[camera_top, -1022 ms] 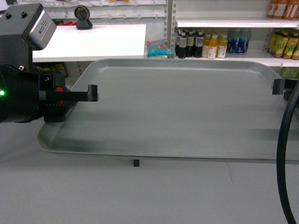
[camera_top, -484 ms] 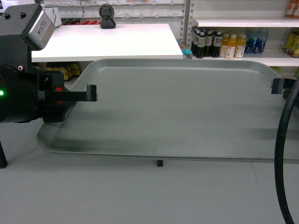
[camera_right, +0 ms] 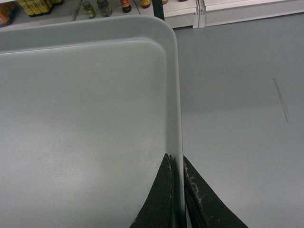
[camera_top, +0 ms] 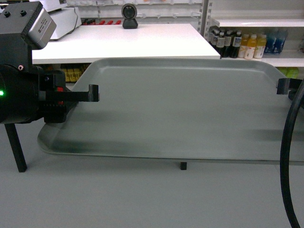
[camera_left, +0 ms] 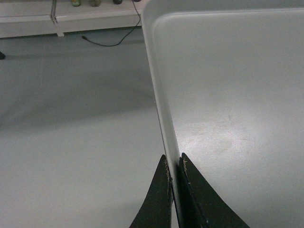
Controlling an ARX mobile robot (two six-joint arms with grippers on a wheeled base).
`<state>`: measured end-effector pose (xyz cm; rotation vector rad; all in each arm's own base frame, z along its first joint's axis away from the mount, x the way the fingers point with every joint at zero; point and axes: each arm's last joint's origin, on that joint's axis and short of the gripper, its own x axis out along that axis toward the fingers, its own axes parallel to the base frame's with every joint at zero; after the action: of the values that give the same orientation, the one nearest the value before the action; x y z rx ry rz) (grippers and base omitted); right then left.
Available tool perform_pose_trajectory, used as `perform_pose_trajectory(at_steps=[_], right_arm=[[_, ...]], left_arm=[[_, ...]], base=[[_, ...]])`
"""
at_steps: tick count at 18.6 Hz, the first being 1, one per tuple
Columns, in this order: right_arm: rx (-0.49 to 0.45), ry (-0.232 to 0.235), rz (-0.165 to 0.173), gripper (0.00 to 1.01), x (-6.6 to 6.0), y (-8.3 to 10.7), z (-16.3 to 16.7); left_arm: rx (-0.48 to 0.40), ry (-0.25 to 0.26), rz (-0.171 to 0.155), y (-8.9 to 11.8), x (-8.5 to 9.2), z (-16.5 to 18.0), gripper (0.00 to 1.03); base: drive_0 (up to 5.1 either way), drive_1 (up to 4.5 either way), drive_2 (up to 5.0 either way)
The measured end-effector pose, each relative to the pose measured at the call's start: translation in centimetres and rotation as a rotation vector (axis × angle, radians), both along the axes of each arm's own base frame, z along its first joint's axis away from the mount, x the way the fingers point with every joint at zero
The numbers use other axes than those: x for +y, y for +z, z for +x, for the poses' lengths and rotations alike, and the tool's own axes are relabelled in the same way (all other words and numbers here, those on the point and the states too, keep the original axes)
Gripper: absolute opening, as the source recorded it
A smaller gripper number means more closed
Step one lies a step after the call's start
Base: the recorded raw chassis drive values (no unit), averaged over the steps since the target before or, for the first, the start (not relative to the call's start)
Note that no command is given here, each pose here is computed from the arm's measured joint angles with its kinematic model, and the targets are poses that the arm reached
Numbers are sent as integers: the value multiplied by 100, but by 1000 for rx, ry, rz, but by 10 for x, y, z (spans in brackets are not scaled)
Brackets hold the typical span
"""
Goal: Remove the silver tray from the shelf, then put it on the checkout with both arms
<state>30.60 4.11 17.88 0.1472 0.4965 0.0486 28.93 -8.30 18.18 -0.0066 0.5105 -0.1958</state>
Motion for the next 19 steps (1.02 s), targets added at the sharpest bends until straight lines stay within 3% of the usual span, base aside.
perform_pose_trajectory(at_steps=[17, 19], right_arm=[[-5, 10, 3, 3, 2, 1, 0], [3, 1, -1, 3, 1, -1, 0]], left_arm=[[0, 4, 9, 0, 3, 1, 3], [-4, -5, 12, 0, 1, 0, 3]], base=[[-495, 246, 246], [-19, -19, -19]])
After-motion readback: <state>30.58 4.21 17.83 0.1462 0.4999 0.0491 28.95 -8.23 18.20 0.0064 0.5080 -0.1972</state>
